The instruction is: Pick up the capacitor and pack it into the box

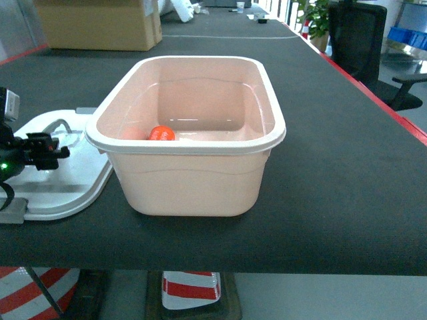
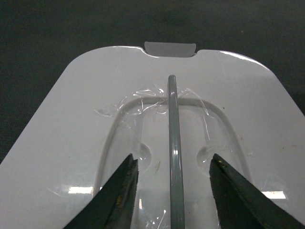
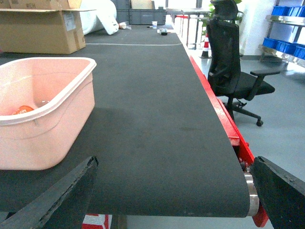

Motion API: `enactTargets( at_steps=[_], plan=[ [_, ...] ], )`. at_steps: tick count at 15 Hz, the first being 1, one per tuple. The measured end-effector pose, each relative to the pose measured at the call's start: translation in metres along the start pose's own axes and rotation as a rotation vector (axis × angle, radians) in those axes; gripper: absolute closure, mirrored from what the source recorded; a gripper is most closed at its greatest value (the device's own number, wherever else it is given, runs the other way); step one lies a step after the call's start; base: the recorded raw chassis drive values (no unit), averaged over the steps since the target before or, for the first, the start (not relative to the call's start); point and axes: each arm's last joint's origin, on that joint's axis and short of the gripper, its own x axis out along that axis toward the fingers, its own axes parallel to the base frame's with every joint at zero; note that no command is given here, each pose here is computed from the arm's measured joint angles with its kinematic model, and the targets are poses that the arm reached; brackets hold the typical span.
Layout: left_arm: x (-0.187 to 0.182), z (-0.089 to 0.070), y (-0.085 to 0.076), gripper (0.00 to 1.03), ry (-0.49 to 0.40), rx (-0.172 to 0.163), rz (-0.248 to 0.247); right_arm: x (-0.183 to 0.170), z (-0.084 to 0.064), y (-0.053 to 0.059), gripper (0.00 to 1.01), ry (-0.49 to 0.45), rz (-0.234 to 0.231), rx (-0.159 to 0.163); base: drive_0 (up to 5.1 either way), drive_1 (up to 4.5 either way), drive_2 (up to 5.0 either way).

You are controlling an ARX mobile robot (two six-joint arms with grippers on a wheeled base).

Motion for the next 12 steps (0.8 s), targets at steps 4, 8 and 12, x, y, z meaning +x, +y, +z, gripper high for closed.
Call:
enactTargets(
  at_steps=[4,8,12],
  plan=[
    [-0.003,-0.005,0.001,1.01,-0.029,0.012,0.019,0.000,0.000,0.000,0.03,0.000,0.000,0.000,0.0,0.00,0.0],
    [-0.012,0.002,0.004,1.01,-0.017,-0.008,0.059,0.000,0.000,0.000,0.03,0.000,0.000,0.000,0.0,0.00,0.0],
    [-0.054,0.083,0.027,1.01,-0.035,-0.099,0.199,0.000,0.000,0.000,0.03,0.000,0.000,0.000,0.0,0.00,0.0]
  ],
)
